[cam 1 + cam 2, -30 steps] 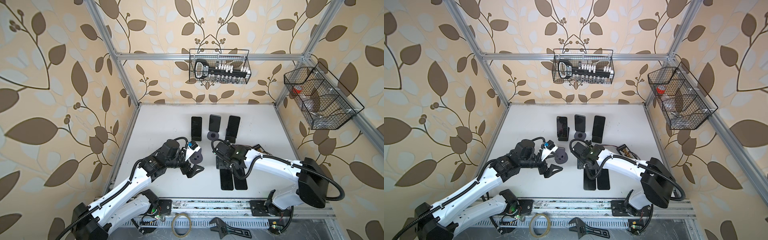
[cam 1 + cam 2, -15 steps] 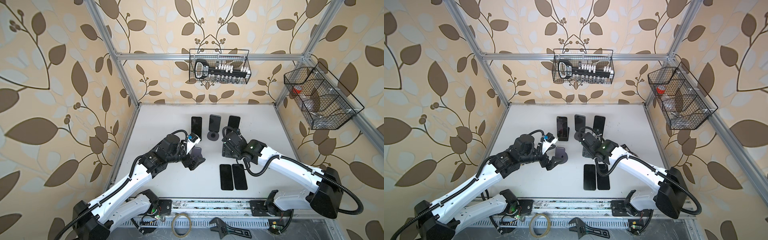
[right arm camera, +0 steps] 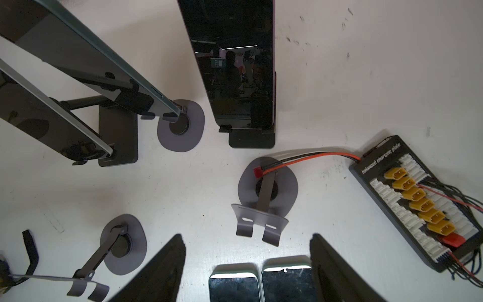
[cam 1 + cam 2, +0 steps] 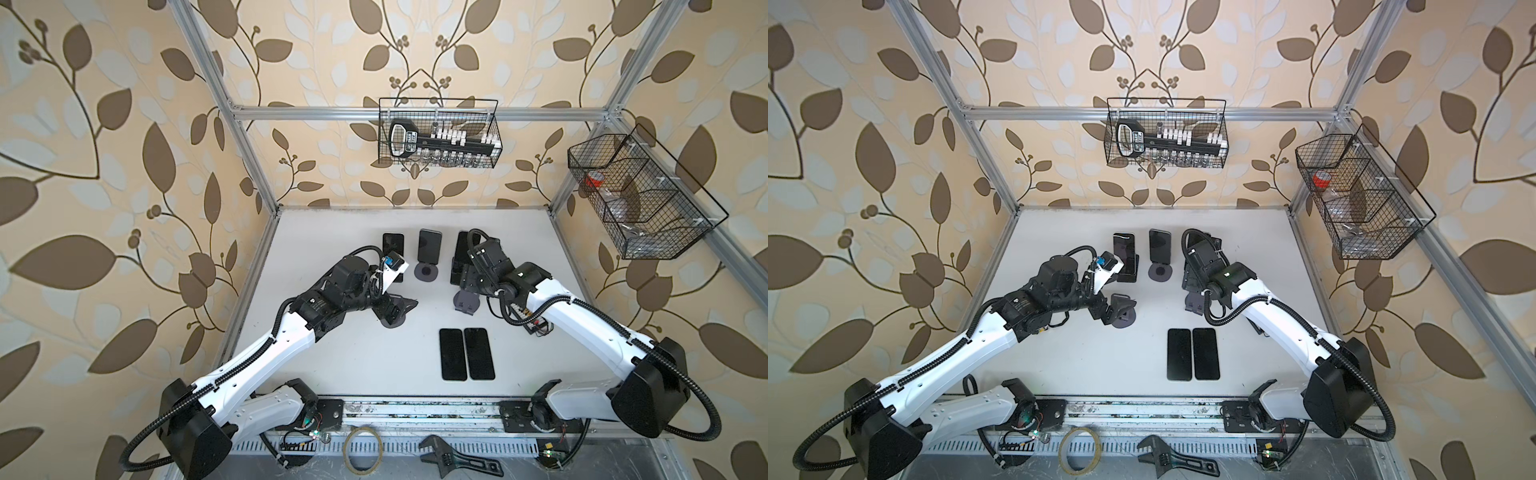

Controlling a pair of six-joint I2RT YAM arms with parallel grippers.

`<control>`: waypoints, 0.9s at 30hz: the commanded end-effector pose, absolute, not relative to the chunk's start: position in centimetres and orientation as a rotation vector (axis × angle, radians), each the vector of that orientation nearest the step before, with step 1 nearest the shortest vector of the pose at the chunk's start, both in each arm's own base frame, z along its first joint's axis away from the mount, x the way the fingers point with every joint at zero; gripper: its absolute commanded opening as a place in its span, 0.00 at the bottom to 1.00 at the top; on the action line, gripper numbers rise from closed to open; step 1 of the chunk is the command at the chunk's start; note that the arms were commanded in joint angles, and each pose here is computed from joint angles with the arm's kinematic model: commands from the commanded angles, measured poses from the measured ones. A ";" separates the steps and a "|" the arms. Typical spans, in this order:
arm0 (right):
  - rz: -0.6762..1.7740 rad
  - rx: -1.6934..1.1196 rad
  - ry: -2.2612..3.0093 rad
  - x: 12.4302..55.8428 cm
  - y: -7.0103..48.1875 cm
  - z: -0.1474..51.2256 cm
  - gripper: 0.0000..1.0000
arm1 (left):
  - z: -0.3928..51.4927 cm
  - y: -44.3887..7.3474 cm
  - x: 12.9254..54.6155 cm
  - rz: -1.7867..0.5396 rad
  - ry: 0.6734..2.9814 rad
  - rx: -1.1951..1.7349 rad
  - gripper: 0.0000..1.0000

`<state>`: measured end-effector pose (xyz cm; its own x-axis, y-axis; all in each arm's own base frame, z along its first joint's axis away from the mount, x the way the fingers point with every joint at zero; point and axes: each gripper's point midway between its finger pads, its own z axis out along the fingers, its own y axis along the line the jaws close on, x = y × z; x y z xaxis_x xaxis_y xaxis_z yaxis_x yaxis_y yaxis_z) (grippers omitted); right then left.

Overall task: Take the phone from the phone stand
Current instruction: 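Move the right gripper to the purple-edged phone while the left arm reaches forward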

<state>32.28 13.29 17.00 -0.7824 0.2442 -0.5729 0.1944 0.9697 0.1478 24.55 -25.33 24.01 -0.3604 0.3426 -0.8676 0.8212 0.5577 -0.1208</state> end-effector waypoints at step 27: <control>0.092 0.323 2.469 39.3 13.2 17.3 0.82 | 24.9 -26.8 28.4 -0.607 1.807 0.915 0.99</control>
